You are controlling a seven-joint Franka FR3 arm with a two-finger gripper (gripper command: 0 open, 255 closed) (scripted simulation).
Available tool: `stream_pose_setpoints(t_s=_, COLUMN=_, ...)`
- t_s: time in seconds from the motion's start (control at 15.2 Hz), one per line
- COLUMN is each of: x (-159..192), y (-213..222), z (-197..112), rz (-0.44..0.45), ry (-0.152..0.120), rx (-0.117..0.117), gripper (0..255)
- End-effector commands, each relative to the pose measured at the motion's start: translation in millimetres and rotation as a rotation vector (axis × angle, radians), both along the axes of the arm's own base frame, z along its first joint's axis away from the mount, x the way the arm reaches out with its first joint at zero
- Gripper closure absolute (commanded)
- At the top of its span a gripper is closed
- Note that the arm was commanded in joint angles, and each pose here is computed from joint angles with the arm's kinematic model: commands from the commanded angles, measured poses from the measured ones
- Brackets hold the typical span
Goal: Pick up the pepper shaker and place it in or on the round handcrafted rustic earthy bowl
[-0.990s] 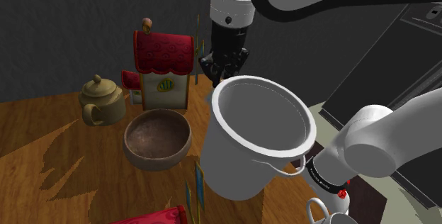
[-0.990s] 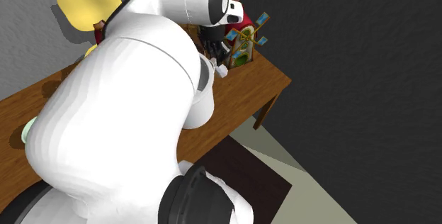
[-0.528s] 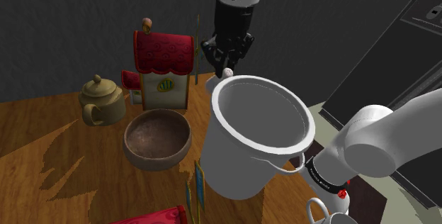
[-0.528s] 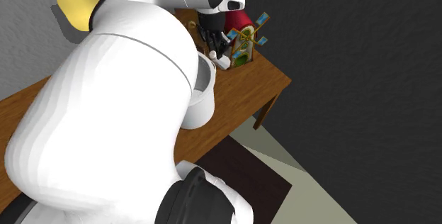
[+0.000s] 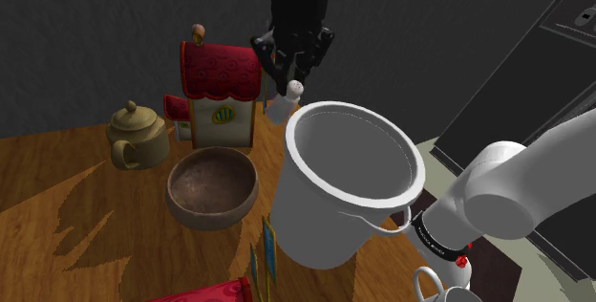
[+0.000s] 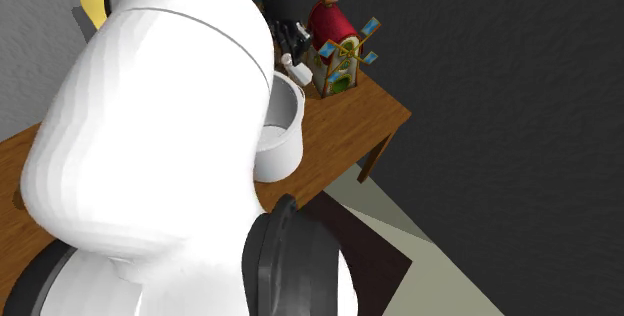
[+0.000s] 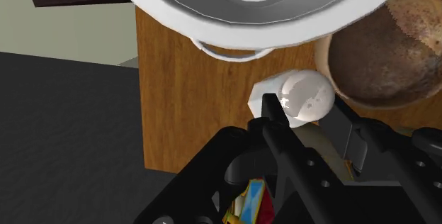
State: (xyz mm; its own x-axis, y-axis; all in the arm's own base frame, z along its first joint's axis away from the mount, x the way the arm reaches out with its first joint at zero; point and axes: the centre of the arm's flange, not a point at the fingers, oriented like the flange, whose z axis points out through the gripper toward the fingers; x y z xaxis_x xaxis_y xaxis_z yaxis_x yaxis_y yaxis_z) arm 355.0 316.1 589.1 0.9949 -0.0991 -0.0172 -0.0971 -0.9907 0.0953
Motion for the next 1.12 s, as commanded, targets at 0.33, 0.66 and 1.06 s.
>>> stream_pose_setpoints(t_s=0.33, x=8.3, y=89.2, z=20.3, rz=-0.002, ry=0.000, rx=0.001, gripper=255)
stream_pose_setpoints(t_s=0.66, x=11.3, y=139.9, z=26.5, rz=-0.002, ry=0.000, rx=0.001, gripper=255)
stream_pose_setpoints(t_s=1.06, x=11.3, y=139.9, z=-5.2, rz=-0.002, ry=0.000, rx=0.001, gripper=255)
